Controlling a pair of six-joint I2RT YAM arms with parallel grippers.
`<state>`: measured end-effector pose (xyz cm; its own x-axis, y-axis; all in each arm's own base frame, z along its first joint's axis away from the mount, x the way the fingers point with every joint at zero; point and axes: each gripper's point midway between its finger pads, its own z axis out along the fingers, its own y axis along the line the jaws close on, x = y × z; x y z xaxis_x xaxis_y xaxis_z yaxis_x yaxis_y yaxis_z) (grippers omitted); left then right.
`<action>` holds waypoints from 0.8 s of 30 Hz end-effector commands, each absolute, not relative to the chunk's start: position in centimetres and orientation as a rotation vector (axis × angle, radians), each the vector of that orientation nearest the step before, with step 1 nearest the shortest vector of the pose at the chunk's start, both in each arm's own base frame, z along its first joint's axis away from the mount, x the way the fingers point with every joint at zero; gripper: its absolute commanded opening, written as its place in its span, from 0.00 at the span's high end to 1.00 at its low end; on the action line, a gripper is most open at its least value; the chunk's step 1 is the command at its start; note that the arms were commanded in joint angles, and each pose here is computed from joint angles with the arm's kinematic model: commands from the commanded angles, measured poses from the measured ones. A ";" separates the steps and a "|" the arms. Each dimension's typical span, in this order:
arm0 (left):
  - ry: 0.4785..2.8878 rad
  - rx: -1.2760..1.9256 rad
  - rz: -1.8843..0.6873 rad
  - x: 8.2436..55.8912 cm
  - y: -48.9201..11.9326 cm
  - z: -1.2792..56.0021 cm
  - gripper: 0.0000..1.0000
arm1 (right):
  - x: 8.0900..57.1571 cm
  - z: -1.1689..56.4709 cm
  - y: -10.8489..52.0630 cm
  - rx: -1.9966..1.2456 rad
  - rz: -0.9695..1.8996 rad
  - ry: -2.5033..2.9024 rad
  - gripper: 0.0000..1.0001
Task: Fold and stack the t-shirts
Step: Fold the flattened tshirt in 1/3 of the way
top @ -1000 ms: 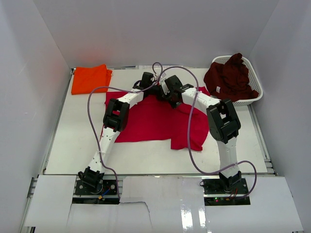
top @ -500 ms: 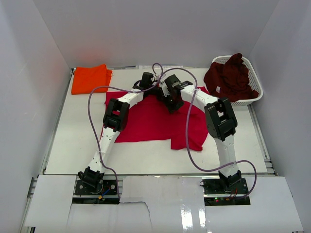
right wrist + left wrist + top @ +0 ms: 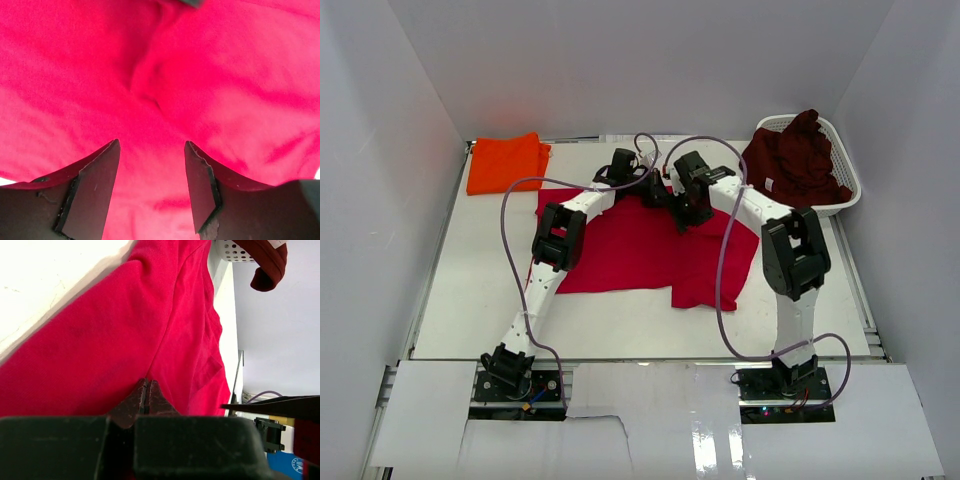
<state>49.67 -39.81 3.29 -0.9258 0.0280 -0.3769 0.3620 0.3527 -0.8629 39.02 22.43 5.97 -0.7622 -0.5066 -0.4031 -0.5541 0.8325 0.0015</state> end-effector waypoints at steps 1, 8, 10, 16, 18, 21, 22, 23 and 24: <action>2.267 0.387 -1.563 49.7 -39.9 7.8 1.00 | 38.7 9.4 21.1 -0.665 0.160 2.557 0.39; 2.103 0.420 -1.592 50.7 -39.9 16.8 0.96 | 37.2 11.9 18.0 -0.452 0.151 2.547 0.38; 2.079 0.422 -1.601 50.7 -39.4 18.8 0.95 | 36.4 11.8 17.3 -0.414 0.156 2.572 0.37; 2.145 0.412 -1.466 47.0 -35.4 21.9 0.98 | 32.8 11.2 16.2 -0.339 0.225 2.644 0.37; 2.133 0.391 -1.352 45.3 -33.1 24.8 0.98 | 31.2 11.4 15.9 -0.312 0.263 2.647 0.36; 2.165 0.347 -1.259 41.9 -29.5 24.6 0.97 | 29.6 12.8 15.5 -0.267 0.307 2.597 0.34; 2.234 0.319 -1.247 40.1 -28.3 21.9 0.96 | 28.7 12.2 15.0 -0.254 0.295 2.606 0.34; 2.246 0.311 -1.231 39.3 -27.7 21.5 0.96 | 28.1 12.9 14.7 -0.234 0.303 2.582 0.34; 2.246 0.314 -1.231 38.3 -27.4 21.3 0.95 | 27.6 12.6 14.4 -0.224 0.301 2.591 0.32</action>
<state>40.35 -29.44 23.93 -0.8089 -0.0782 -0.5827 0.4816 0.4805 -0.7330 28.77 14.55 11.52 -0.8589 -0.1614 -0.4860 -0.2519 0.9594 0.1266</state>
